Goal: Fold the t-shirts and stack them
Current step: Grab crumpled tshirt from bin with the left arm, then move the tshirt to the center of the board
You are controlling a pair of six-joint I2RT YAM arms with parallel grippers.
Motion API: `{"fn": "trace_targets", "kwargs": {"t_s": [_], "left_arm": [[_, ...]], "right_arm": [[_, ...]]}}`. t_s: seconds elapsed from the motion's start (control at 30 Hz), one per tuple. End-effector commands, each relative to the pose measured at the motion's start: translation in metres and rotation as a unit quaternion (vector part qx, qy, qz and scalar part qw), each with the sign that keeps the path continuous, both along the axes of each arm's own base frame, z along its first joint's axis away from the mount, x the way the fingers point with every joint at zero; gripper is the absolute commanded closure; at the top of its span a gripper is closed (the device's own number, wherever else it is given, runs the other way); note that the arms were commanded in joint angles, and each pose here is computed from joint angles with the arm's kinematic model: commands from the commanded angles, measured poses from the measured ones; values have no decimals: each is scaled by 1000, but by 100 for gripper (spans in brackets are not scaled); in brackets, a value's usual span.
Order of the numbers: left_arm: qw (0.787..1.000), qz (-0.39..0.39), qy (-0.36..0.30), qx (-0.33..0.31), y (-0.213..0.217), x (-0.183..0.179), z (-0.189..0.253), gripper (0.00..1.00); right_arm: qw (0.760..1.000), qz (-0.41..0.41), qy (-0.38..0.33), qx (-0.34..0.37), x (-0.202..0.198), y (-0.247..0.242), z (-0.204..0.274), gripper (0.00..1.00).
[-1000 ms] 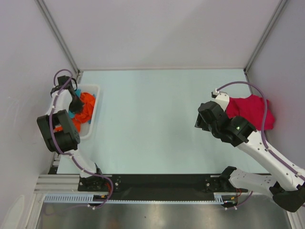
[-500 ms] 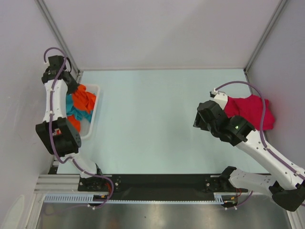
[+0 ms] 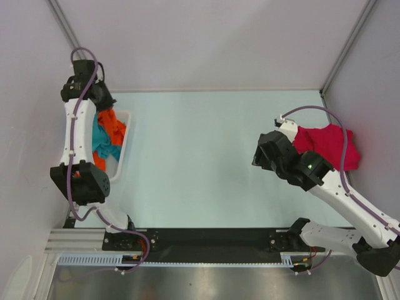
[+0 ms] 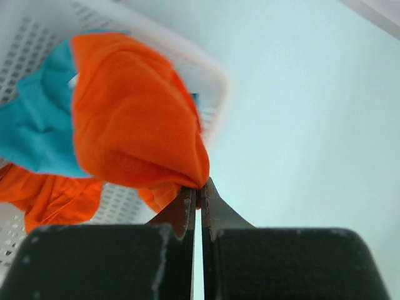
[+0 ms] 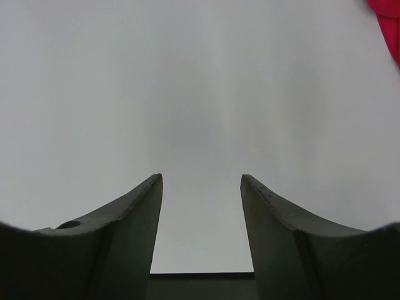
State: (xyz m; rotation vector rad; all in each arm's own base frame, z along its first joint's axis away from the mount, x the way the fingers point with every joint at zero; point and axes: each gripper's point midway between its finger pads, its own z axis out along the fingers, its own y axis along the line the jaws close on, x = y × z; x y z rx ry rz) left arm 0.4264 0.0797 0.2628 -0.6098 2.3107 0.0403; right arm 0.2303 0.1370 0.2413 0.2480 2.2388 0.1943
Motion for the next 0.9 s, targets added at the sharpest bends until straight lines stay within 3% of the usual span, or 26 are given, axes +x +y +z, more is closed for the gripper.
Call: {"fn": "trace_targets", "kwargs": {"t_s": [0.0,0.1,0.2,0.4,0.57,0.87], "left_arm": [[994,-63,-80,38,-46,-13,77,100],[990,-87,-106,40,-66,-17,102,100],[978,-153,-138,41,-117,-26,127,100],[957,-193,-214,39,-153,-52,188,100],[952,-154,-263,29,-140,-76,222,100],[921,-124,-368,2,-128,-123,288,100]], "right_arm": [[1000,4,-4,16,3,10,2,42],[1000,3,-8,15,2,10,2,42],[1000,2,-7,14,1,10,-1,41],[1000,3,1,14,2,15,-9,41],[1000,8,1,13,2,19,-9,41],[1000,8,2,8,2,21,-8,41]]}}
